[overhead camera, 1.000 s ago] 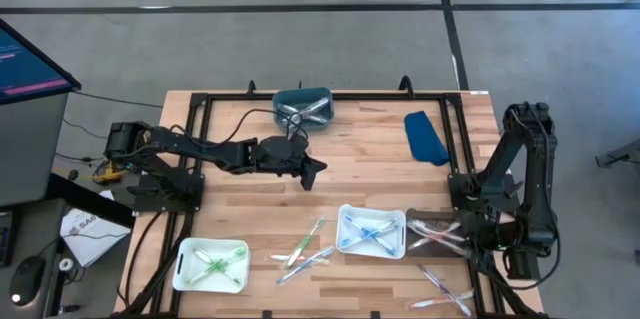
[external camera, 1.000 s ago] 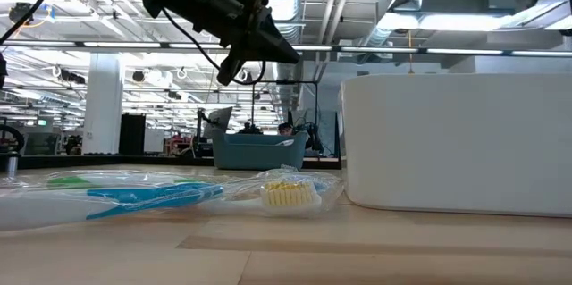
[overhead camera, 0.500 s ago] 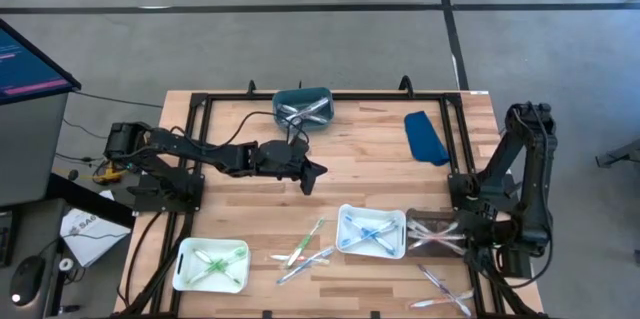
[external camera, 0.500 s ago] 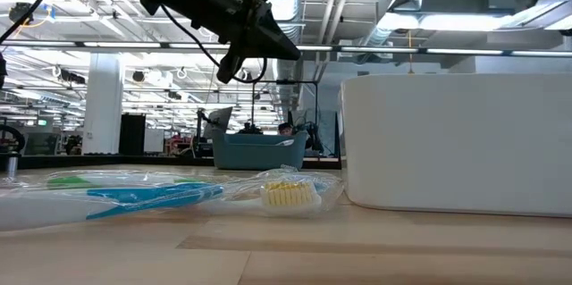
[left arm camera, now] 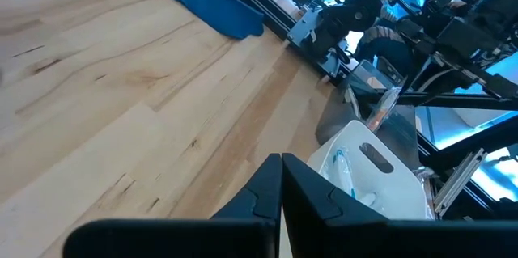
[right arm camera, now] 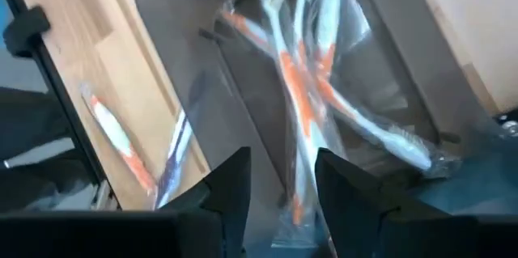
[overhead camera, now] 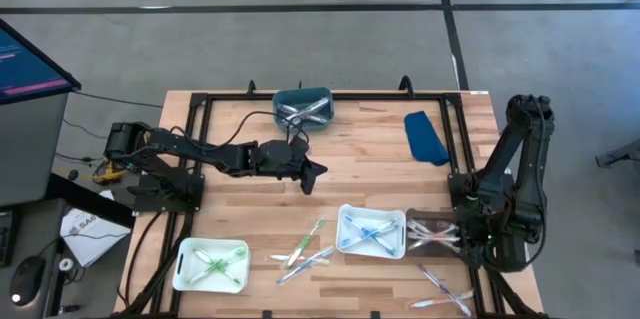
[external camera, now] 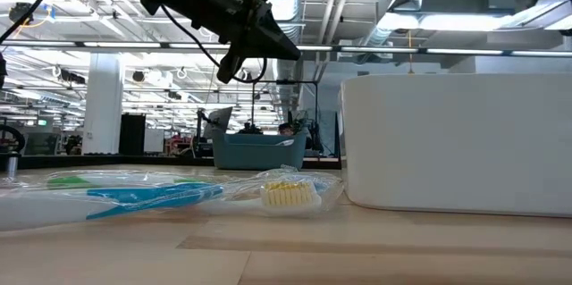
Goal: Pick & Place Toothbrushes
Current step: Put the orange toothbrush into the black bin, then put the green toothbrush into the bottom white bin
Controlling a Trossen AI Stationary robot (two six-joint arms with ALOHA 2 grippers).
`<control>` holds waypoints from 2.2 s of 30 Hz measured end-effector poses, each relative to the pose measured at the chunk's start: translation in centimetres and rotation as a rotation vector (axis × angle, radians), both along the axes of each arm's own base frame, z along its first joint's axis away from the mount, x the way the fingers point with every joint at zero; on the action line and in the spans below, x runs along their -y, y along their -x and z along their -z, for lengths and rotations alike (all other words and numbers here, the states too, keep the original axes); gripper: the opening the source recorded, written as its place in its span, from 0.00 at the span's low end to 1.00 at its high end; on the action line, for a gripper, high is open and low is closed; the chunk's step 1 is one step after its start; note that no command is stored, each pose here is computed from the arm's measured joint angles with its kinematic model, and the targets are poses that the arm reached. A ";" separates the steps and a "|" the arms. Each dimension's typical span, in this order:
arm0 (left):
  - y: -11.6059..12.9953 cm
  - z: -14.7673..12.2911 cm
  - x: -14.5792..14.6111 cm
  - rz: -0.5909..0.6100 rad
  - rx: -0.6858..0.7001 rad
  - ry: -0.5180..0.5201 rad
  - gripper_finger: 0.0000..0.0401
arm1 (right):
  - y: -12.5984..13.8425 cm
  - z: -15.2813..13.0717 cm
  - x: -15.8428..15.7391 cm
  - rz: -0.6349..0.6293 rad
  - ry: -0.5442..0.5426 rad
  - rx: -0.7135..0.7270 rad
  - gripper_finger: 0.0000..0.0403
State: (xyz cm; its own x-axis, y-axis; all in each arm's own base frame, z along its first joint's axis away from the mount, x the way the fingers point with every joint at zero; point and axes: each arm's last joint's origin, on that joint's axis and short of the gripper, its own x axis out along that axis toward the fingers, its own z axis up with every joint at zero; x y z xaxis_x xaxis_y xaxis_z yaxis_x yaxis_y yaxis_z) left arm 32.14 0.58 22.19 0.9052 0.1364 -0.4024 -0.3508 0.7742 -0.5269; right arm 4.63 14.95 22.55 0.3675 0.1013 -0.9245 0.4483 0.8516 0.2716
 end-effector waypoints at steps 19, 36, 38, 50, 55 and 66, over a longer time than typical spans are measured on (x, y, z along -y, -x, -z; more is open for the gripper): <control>0.0 0.0 0.1 0.003 0.000 0.000 0.01 | -0.7 0.7 0.8 0.041 0.041 -0.290 0.01; 0.0 0.0 0.1 0.003 0.000 0.000 0.01 | -1.6 2.5 -1.9 0.023 0.038 -0.286 0.00; 0.0 0.0 0.1 0.003 0.000 0.001 0.01 | -1.6 2.5 -1.8 0.026 0.036 -0.286 0.00; -0.5 -1.4 0.2 -0.004 0.156 0.042 0.01 | -2.1 0.4 0.8 0.072 -0.008 -0.178 0.00; -0.7 -2.2 0.4 0.040 0.244 0.057 0.01 | -2.6 -0.7 2.1 0.076 -0.028 -0.058 0.00; -1.2 -3.9 5.2 0.185 0.121 0.079 0.00 | -4.8 -2.7 4.2 0.098 -0.027 0.255 0.00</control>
State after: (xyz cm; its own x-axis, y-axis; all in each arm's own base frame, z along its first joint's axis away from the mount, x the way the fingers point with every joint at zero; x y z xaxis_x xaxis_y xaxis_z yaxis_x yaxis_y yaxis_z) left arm 33.38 -4.62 26.14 0.9541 -0.0643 -0.2925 -0.1372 0.7742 -0.6179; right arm 9.40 10.79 25.21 0.5972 0.0772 -0.7983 0.4424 0.7985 0.4082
